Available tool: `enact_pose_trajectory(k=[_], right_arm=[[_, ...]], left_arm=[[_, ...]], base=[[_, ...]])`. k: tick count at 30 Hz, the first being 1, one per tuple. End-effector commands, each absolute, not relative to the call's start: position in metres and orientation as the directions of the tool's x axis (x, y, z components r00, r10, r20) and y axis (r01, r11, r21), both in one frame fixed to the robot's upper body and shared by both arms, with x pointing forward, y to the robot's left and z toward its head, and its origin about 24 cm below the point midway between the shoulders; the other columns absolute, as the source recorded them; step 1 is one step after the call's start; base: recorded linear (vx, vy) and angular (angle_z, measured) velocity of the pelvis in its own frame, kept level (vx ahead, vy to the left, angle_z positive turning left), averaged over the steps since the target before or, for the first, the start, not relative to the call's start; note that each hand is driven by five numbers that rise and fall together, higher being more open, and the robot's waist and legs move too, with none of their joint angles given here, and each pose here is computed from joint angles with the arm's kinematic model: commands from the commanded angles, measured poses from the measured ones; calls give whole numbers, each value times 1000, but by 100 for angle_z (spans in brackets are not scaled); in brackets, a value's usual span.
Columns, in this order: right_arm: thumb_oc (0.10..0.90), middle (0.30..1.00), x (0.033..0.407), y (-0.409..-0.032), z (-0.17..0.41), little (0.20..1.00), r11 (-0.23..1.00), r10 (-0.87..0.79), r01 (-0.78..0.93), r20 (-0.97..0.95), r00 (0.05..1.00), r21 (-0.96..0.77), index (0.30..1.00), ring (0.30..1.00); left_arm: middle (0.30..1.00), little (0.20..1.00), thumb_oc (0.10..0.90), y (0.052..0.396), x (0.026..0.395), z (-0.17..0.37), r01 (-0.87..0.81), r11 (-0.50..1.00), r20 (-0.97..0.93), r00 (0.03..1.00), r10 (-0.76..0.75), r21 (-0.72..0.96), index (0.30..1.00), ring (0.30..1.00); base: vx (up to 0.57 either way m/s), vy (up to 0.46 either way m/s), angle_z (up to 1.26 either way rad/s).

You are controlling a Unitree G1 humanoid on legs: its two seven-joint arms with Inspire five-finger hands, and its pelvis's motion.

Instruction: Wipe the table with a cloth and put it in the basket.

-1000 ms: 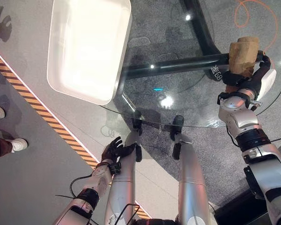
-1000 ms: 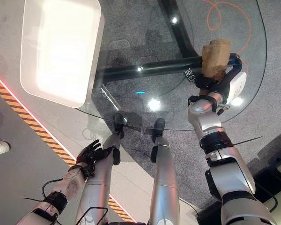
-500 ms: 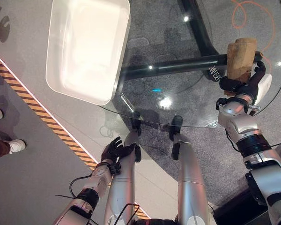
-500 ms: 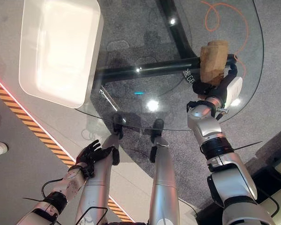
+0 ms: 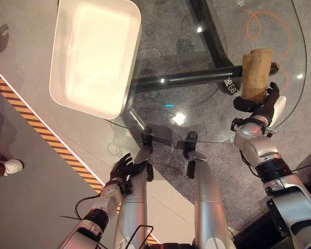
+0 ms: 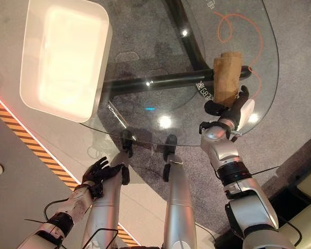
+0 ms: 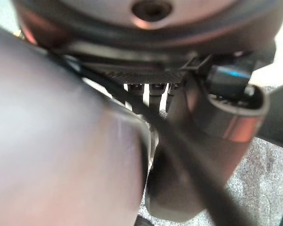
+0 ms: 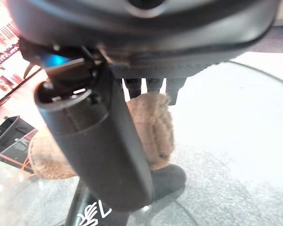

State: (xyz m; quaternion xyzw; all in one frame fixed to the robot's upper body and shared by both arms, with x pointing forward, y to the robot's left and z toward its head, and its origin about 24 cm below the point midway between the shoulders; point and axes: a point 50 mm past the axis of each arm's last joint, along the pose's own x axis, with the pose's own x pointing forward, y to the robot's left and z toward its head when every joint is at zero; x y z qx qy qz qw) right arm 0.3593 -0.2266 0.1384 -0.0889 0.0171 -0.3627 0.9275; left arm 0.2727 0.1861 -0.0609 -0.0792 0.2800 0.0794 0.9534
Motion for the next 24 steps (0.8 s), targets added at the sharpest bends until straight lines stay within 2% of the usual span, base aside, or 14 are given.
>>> enact_pose_trajectory(k=[1,17,24], right_arm=[[100,300,344,-215,92,200,801,-595,568,-154,789,-187,300,300],[100,300,359,-220,128,200,777,-623,606,-62,780,-171,300,300],[100,300,363,-226,137,200,754,-650,636,-48,758,-166,300,300]], left_arm=[[900,900,800,170,223,-102,-215,971,-696,713,85,-101,900,900],[900,900,800,169,232,-98,-210,972,-688,721,82,-105,900,900],[900,900,800,167,225,-103,-210,973,-705,704,81,-97,900,900]], base=[[0,0,0],[-3,1,0],[-6,2,0]])
